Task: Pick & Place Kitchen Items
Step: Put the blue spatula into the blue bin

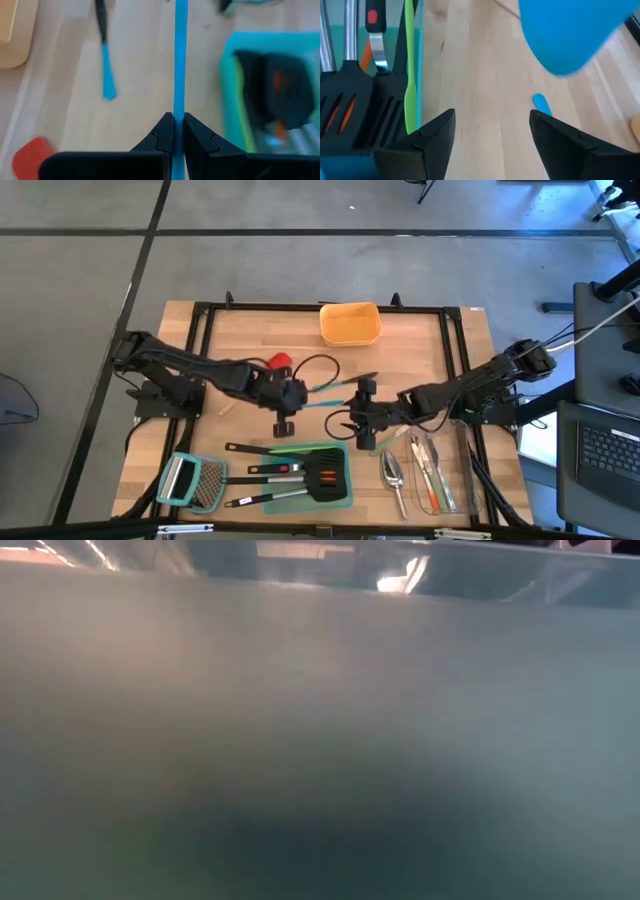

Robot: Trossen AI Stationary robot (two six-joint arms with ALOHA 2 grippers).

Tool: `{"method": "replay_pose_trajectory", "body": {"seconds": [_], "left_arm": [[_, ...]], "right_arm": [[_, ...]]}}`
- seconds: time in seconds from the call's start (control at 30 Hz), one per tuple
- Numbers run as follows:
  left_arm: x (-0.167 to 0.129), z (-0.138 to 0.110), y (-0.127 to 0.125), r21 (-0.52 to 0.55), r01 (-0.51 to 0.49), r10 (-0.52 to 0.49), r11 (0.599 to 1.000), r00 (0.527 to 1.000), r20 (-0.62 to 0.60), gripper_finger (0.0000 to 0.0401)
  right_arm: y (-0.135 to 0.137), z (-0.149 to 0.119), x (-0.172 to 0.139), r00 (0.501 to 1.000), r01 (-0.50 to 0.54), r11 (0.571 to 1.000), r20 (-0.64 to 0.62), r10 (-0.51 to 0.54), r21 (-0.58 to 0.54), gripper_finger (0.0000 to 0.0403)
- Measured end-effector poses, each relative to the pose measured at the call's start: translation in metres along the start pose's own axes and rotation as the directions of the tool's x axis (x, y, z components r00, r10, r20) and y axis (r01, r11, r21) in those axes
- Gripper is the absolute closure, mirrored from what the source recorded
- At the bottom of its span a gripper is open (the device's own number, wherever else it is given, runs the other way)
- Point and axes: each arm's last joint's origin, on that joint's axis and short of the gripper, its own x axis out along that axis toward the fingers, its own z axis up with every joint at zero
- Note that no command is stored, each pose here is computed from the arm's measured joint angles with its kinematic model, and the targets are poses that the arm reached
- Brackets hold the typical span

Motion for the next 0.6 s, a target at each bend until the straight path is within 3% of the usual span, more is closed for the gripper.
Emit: {"method": "replay_pose_trajectory", "body": {"seconds": [0.27,0.6], "left_arm": [[-0.019,-0.002,-0.038,-0.042,-0.006,0.008,0.999,0.999,0.048,0.0387],[-0.022,-0.018,-0.075,-0.111,0.003,0.004,0.994,0.998,0.064,0.0388]], "right_arm": [[0.004,0.001,-0.001,1.000,-0.015,1.000,0.014,0.014,0.026,0.0146],[-0.005,0.012,-0.016,0.996,-0.022,0.994,0.086,0.012,0.109,0.0146]]}}
